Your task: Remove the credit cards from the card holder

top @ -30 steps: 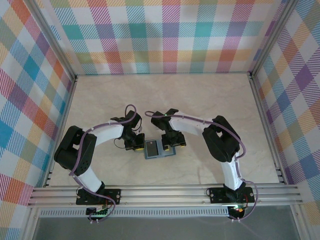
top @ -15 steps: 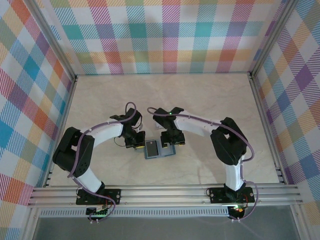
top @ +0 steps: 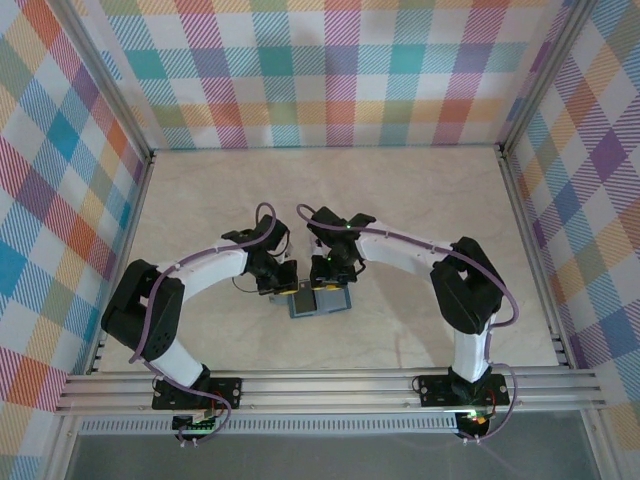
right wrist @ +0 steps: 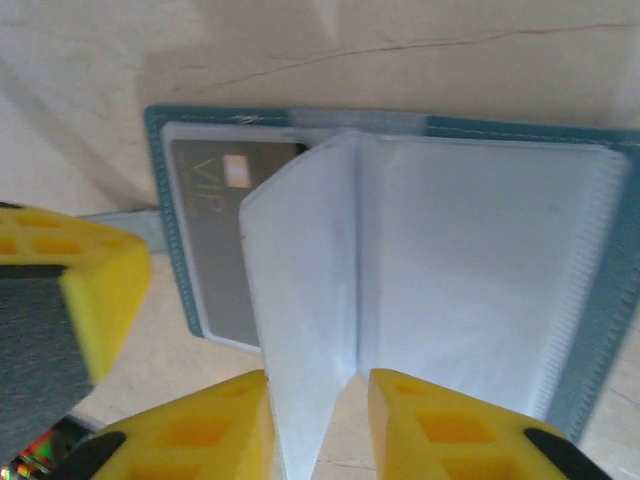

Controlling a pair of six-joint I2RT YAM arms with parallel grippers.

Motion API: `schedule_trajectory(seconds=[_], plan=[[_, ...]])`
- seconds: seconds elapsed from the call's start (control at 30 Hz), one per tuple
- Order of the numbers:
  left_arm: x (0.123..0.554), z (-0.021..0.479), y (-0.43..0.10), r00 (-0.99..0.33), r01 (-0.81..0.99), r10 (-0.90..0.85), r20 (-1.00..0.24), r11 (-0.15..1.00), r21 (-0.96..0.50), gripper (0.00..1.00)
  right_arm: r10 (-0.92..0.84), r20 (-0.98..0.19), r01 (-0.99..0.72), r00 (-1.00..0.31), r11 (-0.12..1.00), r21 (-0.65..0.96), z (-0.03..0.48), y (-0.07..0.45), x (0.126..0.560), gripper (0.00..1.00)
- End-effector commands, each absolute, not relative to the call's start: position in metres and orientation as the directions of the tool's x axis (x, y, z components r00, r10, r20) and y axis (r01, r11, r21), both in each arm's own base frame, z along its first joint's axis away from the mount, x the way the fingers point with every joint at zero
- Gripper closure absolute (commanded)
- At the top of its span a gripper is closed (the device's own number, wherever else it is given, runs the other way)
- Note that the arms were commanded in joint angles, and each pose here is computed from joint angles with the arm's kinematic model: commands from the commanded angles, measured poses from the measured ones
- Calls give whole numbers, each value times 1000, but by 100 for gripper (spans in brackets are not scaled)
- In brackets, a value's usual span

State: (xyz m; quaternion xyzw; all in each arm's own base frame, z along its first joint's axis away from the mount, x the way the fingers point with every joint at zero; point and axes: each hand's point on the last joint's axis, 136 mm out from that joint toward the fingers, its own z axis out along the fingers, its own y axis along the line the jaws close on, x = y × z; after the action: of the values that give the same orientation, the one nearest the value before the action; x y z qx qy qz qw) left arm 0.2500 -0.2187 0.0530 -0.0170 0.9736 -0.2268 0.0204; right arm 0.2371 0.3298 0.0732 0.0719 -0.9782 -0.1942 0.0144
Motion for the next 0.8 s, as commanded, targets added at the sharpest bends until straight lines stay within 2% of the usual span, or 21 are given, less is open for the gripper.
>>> schedule_trajectory(seconds=[0.0, 0.17, 0.27, 0.4, 0.53, 0.77], plan=[[245, 54, -228, -999, -29, -43, -18, 880, -473, 100, -133, 32, -98, -991, 856, 508, 80, 349, 235, 74], [241, 48, -229, -999, -29, -35, -4, 884, -467, 100, -132, 63, -77, -989, 833, 548, 74, 360, 235, 80], [238, 43, -230, -999, -31, -31, 8, 887, -460, 100, -125, 59, -76, -990, 853, 516, 70, 355, 237, 83], [237, 41, -229, -1000, -29, -28, 9, 891, -453, 100, -118, 21, -101, -993, 917, 386, 68, 329, 242, 87], [236, 34, -227, -999, -29, -20, 26, 902, -432, 100, -127, -8, -124, -992, 955, 269, 68, 303, 244, 94], [234, 18, -220, -998, -33, -12, 56, 926, -377, 100, -136, -29, -138, -990, 979, 150, 64, 277, 246, 100]])
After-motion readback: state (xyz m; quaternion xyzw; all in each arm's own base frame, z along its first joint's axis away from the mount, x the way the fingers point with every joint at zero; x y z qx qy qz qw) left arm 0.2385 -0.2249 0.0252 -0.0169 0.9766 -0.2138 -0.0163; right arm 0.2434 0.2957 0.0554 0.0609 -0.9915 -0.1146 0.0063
